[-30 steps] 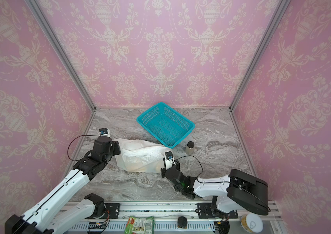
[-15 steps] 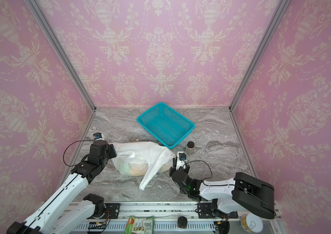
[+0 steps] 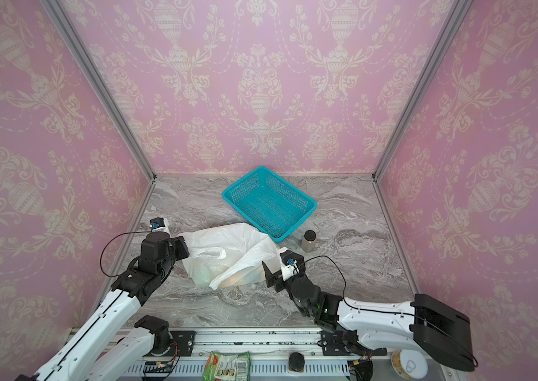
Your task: Untie the knot of the plastic bag and take out the fruit
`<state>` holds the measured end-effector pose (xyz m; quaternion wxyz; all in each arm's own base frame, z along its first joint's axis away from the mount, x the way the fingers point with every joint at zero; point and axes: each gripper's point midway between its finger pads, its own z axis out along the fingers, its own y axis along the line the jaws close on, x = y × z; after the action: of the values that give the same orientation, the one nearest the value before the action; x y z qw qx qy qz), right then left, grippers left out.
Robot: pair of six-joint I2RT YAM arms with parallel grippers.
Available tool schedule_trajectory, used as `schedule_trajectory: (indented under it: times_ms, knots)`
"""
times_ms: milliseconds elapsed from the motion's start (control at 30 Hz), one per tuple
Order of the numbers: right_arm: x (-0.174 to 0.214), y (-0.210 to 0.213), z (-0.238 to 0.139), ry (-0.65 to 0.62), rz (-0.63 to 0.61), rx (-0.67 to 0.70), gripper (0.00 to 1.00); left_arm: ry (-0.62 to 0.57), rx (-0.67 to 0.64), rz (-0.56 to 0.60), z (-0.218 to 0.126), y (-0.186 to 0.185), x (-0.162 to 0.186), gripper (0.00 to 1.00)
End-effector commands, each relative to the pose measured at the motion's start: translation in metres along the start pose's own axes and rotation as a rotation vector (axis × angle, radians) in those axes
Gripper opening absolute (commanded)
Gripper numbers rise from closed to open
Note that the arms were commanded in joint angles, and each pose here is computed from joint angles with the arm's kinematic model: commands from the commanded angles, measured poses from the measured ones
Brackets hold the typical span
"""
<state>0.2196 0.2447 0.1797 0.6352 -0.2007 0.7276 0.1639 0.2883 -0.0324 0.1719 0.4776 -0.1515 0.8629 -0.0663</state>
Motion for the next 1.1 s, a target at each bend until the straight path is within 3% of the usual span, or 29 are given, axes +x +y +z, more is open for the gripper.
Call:
schedule_trajectory:
  times_ms: [0,233,400,667,933,1067]
  knots:
    - [-0.011,0.021,0.000,0.021,-0.226,-0.108,1.00,-0.010,-0.002,-0.011,-0.003,0.001,-0.005,0.00]
    - [0.007,0.028,0.017,0.248,-0.429,-0.089,1.00,-0.016,0.014,-0.015,-0.002,0.000,-0.003,0.00]
    - [0.009,0.048,0.024,0.307,-0.512,-0.154,1.00,-0.016,0.000,-0.007,-0.006,0.001,-0.007,0.00]
    - [0.023,0.075,0.041,0.354,-0.646,-0.184,1.00,-0.029,0.007,-0.011,-0.010,0.001,-0.009,0.00]
    - [0.015,0.082,0.085,0.312,-0.729,-0.023,1.00,-0.029,0.026,-0.020,-0.007,-0.001,-0.006,0.00]
    - [0.002,0.092,0.098,0.278,-0.697,-0.012,1.00,-0.023,0.015,-0.012,-0.009,0.000,-0.007,0.00]
